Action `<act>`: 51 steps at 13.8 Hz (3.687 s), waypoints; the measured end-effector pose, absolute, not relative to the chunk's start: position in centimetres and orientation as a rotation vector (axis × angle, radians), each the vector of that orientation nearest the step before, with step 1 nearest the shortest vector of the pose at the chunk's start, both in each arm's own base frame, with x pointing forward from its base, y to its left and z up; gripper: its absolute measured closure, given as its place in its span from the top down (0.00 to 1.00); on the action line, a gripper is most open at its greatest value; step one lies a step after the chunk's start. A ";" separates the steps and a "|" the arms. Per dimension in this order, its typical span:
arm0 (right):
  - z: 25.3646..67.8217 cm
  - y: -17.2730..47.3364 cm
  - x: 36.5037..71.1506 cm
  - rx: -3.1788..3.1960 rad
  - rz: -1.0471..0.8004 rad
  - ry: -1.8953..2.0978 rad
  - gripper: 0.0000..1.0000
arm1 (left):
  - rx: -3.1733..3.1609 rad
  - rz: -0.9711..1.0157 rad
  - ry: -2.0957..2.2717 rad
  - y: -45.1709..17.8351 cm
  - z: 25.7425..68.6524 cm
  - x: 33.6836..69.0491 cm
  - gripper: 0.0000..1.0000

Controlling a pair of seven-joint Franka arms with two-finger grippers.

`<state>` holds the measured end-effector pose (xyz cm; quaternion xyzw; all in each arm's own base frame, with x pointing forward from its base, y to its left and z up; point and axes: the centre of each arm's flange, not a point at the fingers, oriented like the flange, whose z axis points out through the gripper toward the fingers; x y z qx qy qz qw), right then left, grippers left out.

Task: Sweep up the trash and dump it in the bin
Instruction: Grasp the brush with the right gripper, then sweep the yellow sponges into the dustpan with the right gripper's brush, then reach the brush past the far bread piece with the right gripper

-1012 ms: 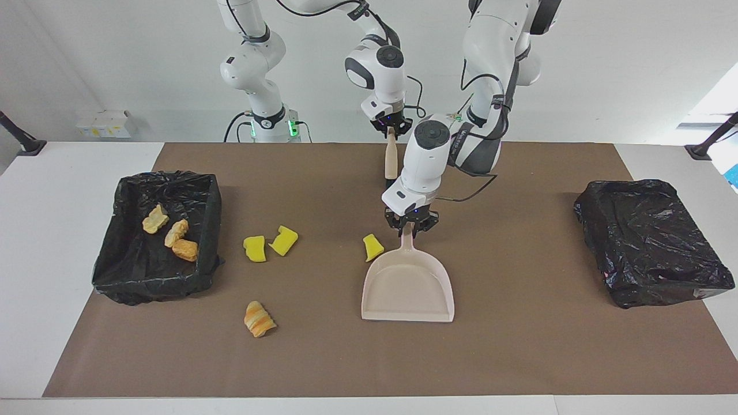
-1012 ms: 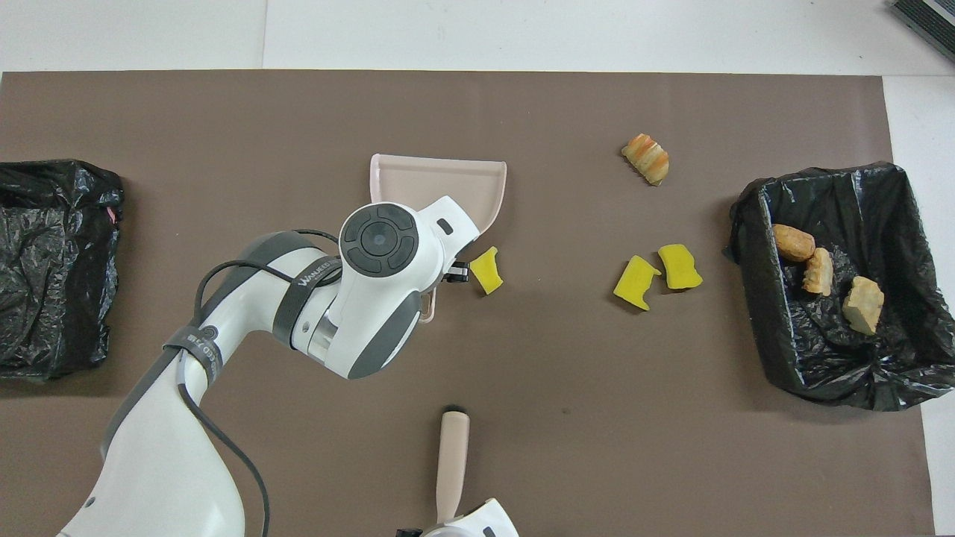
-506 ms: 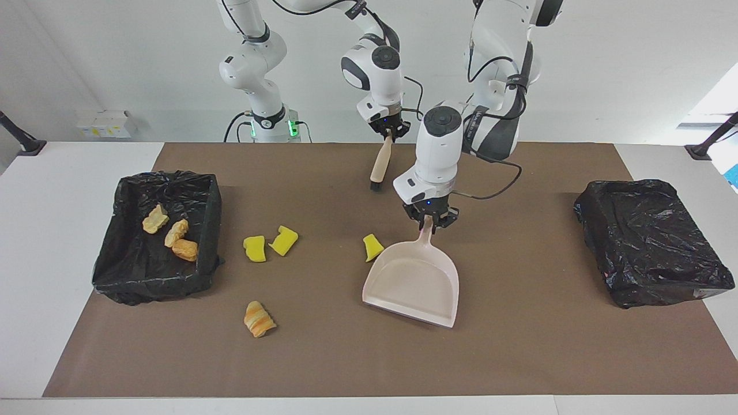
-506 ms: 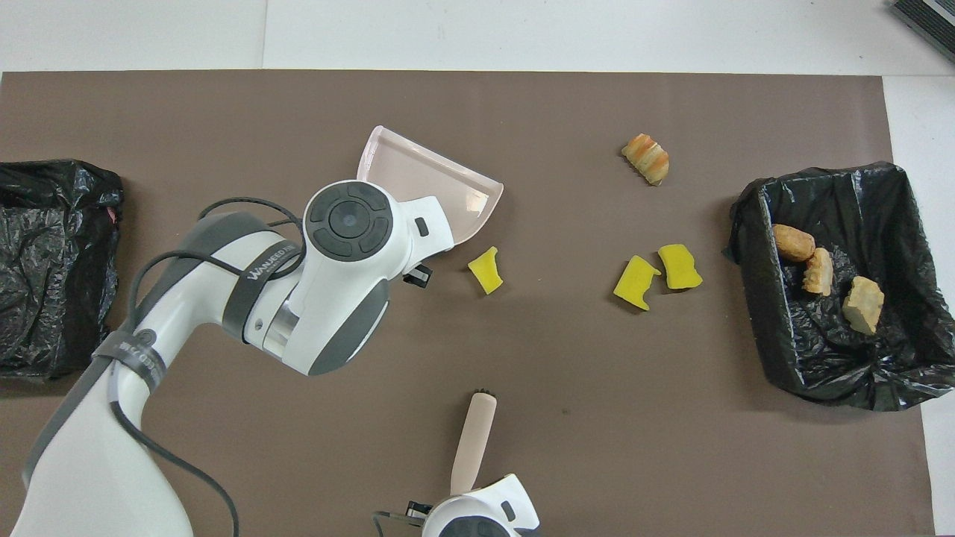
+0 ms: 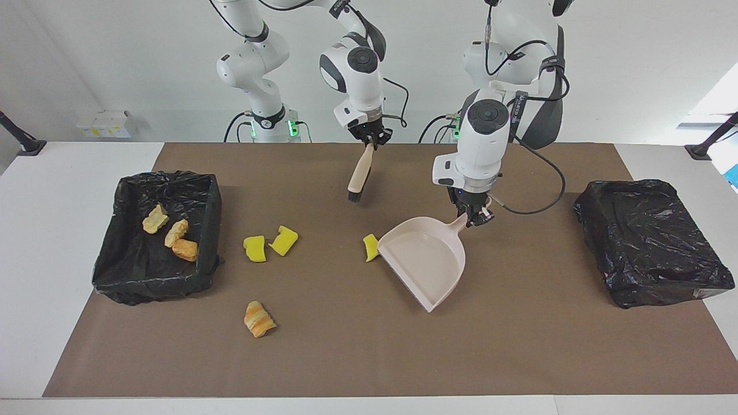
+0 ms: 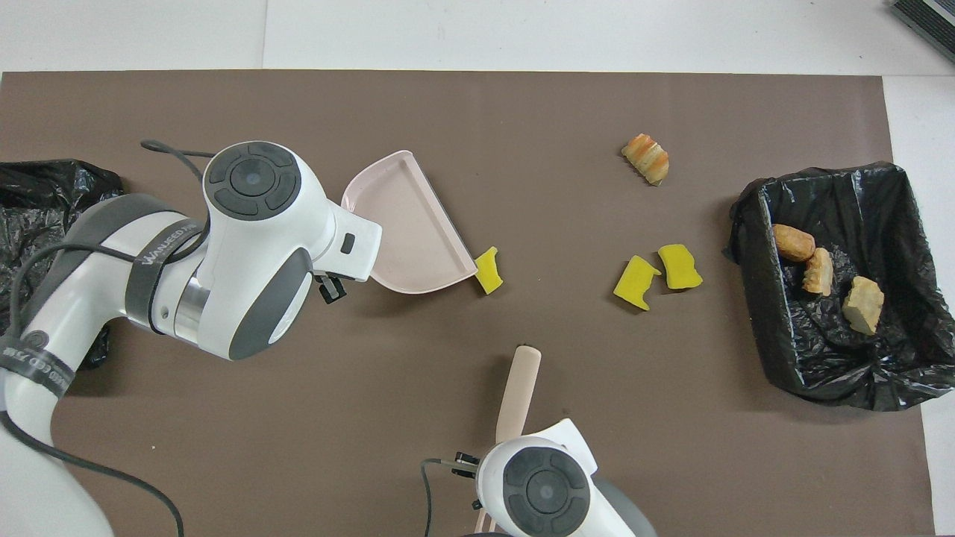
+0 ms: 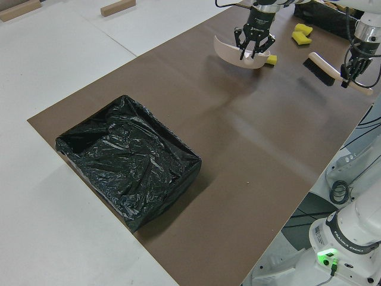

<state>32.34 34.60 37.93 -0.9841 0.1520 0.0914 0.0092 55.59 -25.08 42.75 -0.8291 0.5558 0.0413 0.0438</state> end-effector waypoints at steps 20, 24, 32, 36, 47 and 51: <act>33.7 5.1 49.4 -3.415 0.297 -0.336 0.26 | -2.256 0.140 2.081 -27.7 37.3 51.3 0.31; 32.1 7.5 49.2 -3.393 0.329 -0.439 0.26 | -2.256 0.152 2.083 -27.5 37.1 50.9 0.31; 31.9 23.0 45.7 -3.214 0.351 -0.307 0.26 | -2.236 0.198 2.043 -26.7 36.8 50.2 0.31; 31.7 32.0 44.6 -3.095 0.384 -0.185 0.26 | -2.284 0.206 1.985 -26.5 36.6 49.7 0.31; 35.5 34.3 48.2 -2.779 0.444 0.153 0.26 | -2.295 0.180 1.970 -26.3 36.2 49.4 0.31; 39.8 25.8 50.7 -2.879 0.451 0.191 0.26 | -2.295 0.173 1.971 -26.3 36.2 49.4 0.31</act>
